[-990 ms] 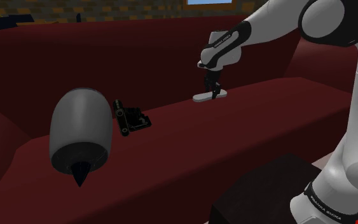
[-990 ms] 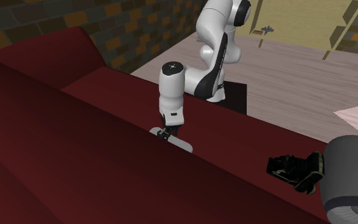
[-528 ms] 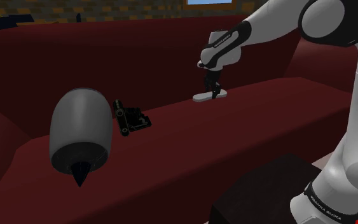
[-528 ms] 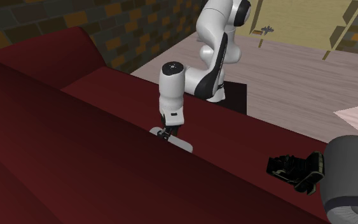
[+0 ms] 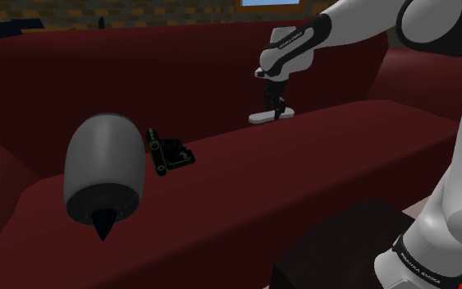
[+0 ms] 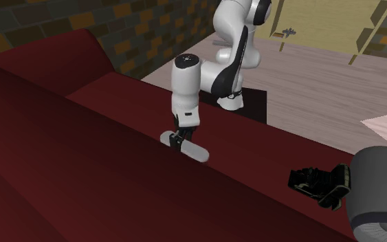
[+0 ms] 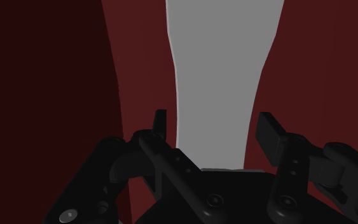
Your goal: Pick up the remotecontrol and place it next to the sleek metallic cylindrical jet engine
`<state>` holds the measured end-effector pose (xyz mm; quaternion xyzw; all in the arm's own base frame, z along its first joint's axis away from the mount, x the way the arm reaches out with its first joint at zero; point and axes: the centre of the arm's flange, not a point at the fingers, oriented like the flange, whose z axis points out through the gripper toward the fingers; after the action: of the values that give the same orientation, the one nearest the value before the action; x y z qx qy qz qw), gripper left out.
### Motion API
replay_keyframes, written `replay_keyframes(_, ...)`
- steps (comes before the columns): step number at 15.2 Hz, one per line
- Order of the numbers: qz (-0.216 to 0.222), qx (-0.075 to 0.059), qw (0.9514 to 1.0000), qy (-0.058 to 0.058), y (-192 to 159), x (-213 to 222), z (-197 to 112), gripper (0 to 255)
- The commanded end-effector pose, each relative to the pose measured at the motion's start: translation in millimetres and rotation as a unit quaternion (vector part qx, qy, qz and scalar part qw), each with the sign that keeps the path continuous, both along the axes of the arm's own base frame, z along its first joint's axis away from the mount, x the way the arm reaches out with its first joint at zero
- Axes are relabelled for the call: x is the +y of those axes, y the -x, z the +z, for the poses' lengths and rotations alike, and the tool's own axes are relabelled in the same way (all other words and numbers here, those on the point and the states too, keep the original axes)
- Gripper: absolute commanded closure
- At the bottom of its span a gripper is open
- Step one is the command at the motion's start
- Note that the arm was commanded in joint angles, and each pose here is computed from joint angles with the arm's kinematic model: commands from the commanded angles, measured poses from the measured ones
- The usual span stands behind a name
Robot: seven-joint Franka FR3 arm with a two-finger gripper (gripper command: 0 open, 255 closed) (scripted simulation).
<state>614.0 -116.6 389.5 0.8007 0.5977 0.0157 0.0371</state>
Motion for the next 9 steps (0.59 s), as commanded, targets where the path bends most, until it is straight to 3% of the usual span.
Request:
replay_keyframes(1, 0.0, 0.0, 1.0, 0.0, 0.6, -0.7, 9.0, 255)
replay_keyframes(9, 0.0, 0.0, 1.0, 0.0, 0.6, -0.7, 51.2, 255)
